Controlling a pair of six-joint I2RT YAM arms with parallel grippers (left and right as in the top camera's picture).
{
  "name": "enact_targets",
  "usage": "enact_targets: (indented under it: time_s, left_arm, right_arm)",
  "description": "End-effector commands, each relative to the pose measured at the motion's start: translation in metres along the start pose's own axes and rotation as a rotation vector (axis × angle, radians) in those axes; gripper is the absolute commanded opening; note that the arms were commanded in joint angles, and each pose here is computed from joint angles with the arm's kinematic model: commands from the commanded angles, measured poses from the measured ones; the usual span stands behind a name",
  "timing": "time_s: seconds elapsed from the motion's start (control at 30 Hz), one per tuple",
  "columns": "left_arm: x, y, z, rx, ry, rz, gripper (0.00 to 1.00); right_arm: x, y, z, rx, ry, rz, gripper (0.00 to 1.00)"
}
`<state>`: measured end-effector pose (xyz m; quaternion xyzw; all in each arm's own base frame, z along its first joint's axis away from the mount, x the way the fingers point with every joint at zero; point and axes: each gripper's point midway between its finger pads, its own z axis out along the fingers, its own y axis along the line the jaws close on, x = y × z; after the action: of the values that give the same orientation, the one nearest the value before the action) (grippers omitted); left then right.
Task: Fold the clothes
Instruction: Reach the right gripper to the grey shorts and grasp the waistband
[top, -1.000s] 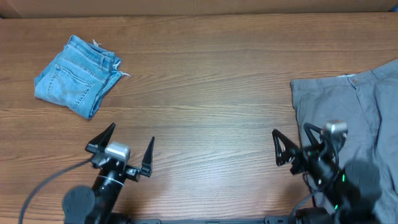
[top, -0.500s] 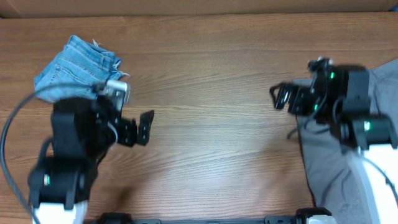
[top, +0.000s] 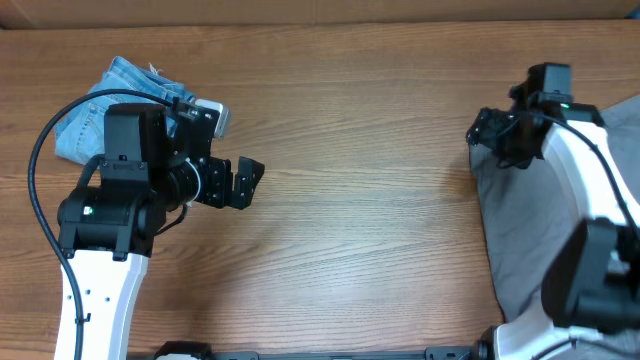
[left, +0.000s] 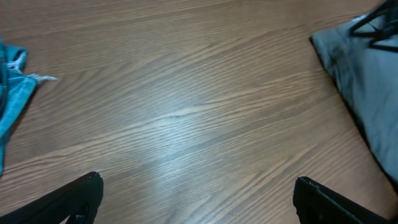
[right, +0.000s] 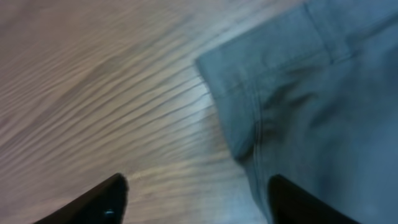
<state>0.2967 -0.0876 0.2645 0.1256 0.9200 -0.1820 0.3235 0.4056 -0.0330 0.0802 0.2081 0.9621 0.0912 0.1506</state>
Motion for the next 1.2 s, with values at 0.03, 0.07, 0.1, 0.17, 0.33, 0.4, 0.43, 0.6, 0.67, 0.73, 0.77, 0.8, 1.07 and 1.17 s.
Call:
enact_targets:
  time_s: [0.03, 0.07, 0.1, 0.17, 0.33, 0.4, 0.43, 0.6, 0.67, 0.73, 0.77, 0.8, 1.07, 1.17]
  left_arm:
    - [-0.009, -0.011, -0.006, 0.042, -0.023, 0.002, 1.00]
    - [-0.009, -0.011, -0.006, 0.042, -0.022, 0.001, 1.00]
    - [-0.009, -0.010, -0.006, 0.042, -0.022, 0.001, 1.00]
    - [-0.008, -0.010, -0.006, 0.042, -0.020, 0.000, 1.00]
    - [-0.007, -0.010, -0.005, 0.042, -0.016, -0.002, 1.00]
    - [-0.007, -0.010, -0.005, 0.042, -0.014, -0.003, 1.00]
    - [-0.006, -0.010, -0.005, 0.042, -0.012, -0.003, 1.00]
    - [-0.004, -0.010, -0.005, 0.042, -0.004, -0.007, 1.00]
    - [-0.004, -0.010, -0.005, 0.042, -0.001, -0.008, 1.00]
    - [-0.002, -0.011, -0.005, 0.043, 0.004, -0.010, 1.00]
    - [-0.002, -0.011, -0.005, 0.043, 0.007, -0.011, 1.00]
    - [-0.001, -0.011, -0.005, 0.042, 0.009, -0.012, 1.00]
    - [-0.001, -0.009, -0.007, 0.032, 0.010, -0.012, 1.00]
    - [-0.008, -0.011, -0.014, 0.029, -0.009, -0.006, 1.00]
  right_arm:
    - [-0.005, -0.006, 0.028, 0.030, 0.014, 0.004, 0.67]
    - [-0.006, -0.008, 0.036, 0.033, 0.015, 0.004, 0.67]
    - [-0.007, -0.009, 0.041, 0.034, 0.015, 0.004, 0.67]
    - [-0.008, -0.010, 0.052, 0.035, 0.019, 0.005, 0.67]
    - [-0.002, -0.014, 0.069, 0.059, 0.046, 0.000, 0.59]
    - [-0.001, -0.019, 0.071, 0.102, 0.042, -0.009, 0.56]
    - [-0.001, -0.022, 0.072, 0.129, 0.037, -0.013, 0.53]
    - [-0.001, -0.032, 0.071, 0.200, 0.025, -0.012, 0.06]
    - [-0.002, -0.031, 0.066, 0.201, 0.022, -0.001, 0.04]
    - [-0.007, -0.029, 0.058, 0.196, 0.010, 0.002, 0.04]
    - [-0.010, -0.026, 0.052, 0.193, -0.001, 0.001, 0.04]
    - [-0.015, -0.023, 0.042, 0.187, -0.019, 0.000, 0.04]
    - [-0.048, 0.031, -0.057, -0.002, -0.213, -0.060, 0.04]
    - [-0.046, 0.074, -0.105, -0.156, -0.288, -0.171, 0.04]
